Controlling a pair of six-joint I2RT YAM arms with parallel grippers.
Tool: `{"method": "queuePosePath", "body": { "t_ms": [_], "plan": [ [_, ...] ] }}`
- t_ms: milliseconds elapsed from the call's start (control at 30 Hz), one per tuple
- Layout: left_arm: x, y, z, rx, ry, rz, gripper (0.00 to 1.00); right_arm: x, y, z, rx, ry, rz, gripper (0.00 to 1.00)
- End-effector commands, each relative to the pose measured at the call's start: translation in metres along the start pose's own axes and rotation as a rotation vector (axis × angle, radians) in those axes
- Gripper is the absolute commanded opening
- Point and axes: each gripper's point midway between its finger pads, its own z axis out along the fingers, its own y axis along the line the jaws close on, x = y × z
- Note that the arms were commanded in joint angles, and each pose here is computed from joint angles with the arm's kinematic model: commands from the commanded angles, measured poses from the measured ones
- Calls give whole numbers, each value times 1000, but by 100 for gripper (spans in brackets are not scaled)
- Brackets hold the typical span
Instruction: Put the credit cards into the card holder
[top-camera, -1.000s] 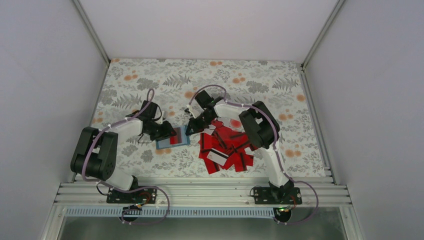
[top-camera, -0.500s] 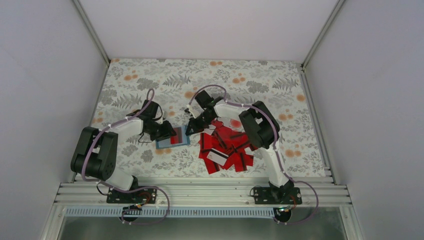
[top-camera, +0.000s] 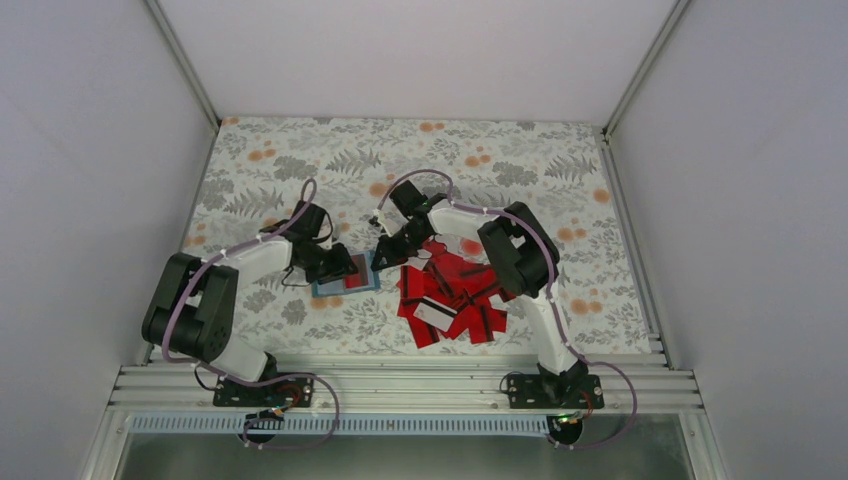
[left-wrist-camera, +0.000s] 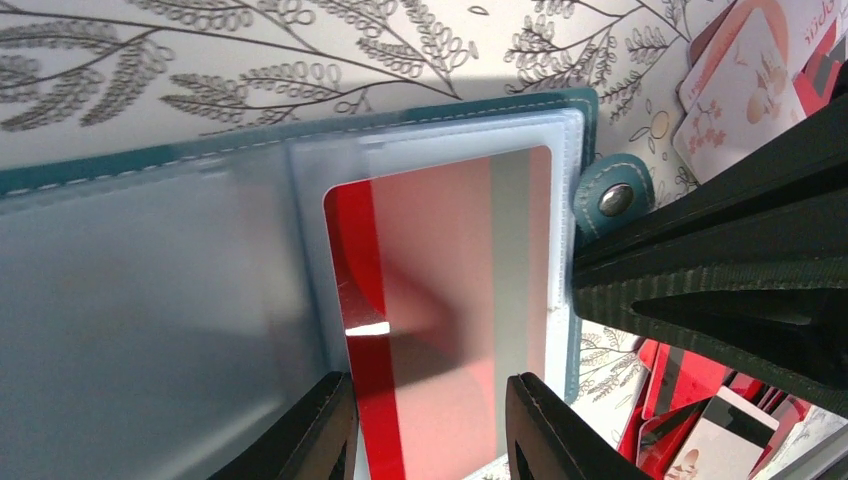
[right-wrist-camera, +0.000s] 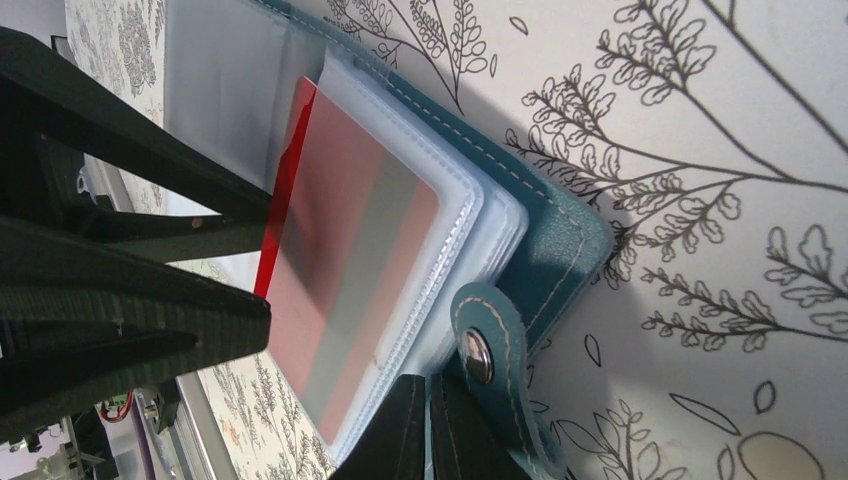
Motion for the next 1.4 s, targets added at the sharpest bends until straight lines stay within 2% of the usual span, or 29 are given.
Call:
{"method": "queuePosePath", "body": {
  "t_ms": [0, 367, 633, 933, 1067, 1267, 1367],
  "plan": [
    [-5, -12, 2, -3, 0, 5, 38, 10, -18, 11, 46, 29, 17, 4],
    [-7, -30, 10, -44, 19, 51, 38, 9, -15, 9, 42, 24, 13, 4],
    [-11, -33, -10, -90, -14, 84, 39, -4, -3, -12, 72, -25, -19, 5],
    [-14, -33, -38, -139, -62, 137, 39, -16, 25, -46, 75, -88, -29, 11],
    [-8, -28, -33, -143, -43, 159, 39, -18, 36, -52, 53, -97, -21, 18],
    [-6, -26, -28, -129, -41, 166, 39, -17, 46, -54, 3, -97, 10, 19],
    [-8, -19, -30, -177, -51, 170, 37, -18, 53, -52, -51, -93, 31, 22]
  ]
}}
